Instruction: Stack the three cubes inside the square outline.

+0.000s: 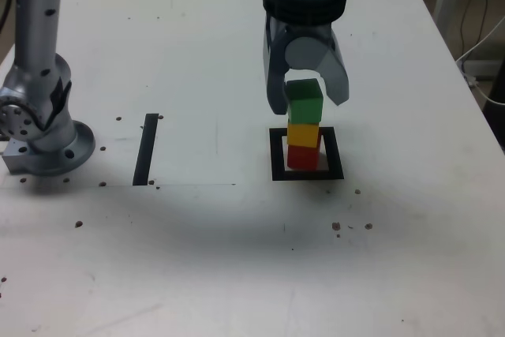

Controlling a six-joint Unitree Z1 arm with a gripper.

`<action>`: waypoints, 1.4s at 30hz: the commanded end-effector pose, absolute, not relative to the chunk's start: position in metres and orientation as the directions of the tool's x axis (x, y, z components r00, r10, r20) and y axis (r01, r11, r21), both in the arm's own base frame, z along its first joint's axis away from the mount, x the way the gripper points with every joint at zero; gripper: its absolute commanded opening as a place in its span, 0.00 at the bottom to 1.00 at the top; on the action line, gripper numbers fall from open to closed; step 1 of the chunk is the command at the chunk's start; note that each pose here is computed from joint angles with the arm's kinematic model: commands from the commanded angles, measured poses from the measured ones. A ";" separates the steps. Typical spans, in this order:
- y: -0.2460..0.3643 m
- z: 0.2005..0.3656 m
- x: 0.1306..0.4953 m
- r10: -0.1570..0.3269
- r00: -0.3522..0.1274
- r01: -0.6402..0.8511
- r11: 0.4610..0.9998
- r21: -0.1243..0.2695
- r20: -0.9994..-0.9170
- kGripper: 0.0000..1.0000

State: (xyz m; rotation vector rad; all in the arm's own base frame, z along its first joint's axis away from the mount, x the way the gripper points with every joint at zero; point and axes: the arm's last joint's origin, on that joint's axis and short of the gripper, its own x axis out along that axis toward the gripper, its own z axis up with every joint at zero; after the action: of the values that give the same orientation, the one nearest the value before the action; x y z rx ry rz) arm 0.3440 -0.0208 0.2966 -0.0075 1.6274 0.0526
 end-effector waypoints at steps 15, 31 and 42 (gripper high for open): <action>-0.024 0.344 0.299 0.018 0.009 0.001 1.000 0.018 -1.000 1.00; -0.014 0.340 0.174 0.020 -0.080 0.076 0.997 0.014 -0.997 1.00; -0.007 0.281 0.127 0.074 -0.201 0.080 0.995 0.059 -0.977 1.00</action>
State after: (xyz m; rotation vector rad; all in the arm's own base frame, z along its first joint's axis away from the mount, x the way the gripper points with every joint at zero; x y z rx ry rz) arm 0.1296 -0.0073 0.2830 0.1156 1.7868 -0.0058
